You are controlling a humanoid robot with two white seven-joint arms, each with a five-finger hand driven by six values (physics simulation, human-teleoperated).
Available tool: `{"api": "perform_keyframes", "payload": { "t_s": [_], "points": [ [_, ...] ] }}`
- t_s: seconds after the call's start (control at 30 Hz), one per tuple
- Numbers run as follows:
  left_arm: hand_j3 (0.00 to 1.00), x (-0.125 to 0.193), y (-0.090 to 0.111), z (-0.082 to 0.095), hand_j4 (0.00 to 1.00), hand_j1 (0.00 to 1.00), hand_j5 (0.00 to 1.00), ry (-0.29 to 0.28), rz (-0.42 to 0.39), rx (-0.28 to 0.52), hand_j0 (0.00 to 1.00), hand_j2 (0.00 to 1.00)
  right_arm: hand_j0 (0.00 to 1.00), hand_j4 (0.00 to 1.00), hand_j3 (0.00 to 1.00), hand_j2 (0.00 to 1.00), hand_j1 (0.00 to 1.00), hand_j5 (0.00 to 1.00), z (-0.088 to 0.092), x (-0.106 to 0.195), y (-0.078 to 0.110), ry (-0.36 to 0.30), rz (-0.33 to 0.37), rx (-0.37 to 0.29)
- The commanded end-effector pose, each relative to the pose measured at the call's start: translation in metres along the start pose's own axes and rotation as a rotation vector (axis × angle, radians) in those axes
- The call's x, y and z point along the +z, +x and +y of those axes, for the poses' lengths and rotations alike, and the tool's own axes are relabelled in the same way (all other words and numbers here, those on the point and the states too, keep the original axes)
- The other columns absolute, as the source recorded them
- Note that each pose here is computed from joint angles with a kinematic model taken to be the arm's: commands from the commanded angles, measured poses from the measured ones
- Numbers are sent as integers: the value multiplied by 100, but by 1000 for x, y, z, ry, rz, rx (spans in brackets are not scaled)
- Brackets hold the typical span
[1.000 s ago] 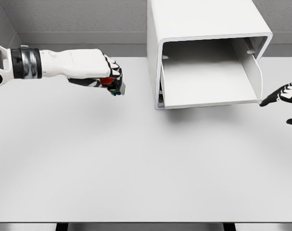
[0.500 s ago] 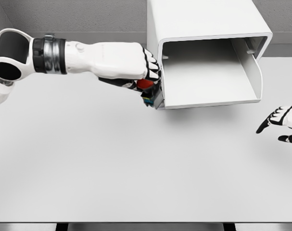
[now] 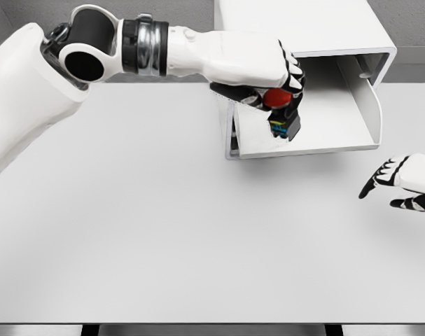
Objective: Slide open multi-storey tabletop storage cabinets and put open load switch and slide close multi-storey tabletop storage cabinets
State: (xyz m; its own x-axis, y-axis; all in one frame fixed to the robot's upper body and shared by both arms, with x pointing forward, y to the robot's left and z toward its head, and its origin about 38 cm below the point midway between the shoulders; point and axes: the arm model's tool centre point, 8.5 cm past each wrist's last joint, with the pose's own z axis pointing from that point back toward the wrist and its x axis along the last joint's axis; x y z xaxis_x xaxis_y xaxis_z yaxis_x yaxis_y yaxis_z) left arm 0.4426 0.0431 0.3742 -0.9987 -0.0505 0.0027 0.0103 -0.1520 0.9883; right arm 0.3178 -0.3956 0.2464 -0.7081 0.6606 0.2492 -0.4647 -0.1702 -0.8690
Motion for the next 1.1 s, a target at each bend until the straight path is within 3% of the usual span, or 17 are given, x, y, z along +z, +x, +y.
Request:
{"api": "perform_keyframes", "payload": {
  "t_s": [0.0, 0.13, 0.37, 0.6, 0.7, 0.9, 1.07],
  "points": [
    [42, -29, -15, -9, 42, 42, 42, 2, 8, 68, 42, 42, 66, 66, 66, 66, 66, 66, 6, -4, 1, 11, -10, -18],
    [42, -44, -30, -18, 42, 42, 42, -23, 48, 97, 42, 42, 66, 66, 66, 66, 66, 66, 5, -3, 1, 10, -10, -17],
    [44, -52, -28, -20, 44, 44, 44, -43, 47, 78, 44, 44, 66, 66, 66, 66, 66, 66, 5, -3, 1, 10, -10, -17],
    [50, -48, -41, -26, 50, 50, 50, -63, 92, 94, 50, 50, 67, 67, 67, 67, 67, 67, 7, -4, 1, 13, -12, -20],
    [58, -48, -42, -26, 58, 58, 58, -62, 93, 95, 58, 58, 67, 67, 67, 67, 67, 67, 7, -4, 1, 13, -12, -20],
    [85, -46, -46, -28, 85, 85, 85, -63, 105, 106, 85, 85, 67, 67, 67, 67, 67, 67, 6, -4, 1, 12, -11, -18],
    [95, -46, -45, -25, 95, 95, 95, -55, 103, 104, 95, 95, 67, 67, 67, 67, 67, 67, 6, -4, 1, 9, -13, -19]
  ]
}}
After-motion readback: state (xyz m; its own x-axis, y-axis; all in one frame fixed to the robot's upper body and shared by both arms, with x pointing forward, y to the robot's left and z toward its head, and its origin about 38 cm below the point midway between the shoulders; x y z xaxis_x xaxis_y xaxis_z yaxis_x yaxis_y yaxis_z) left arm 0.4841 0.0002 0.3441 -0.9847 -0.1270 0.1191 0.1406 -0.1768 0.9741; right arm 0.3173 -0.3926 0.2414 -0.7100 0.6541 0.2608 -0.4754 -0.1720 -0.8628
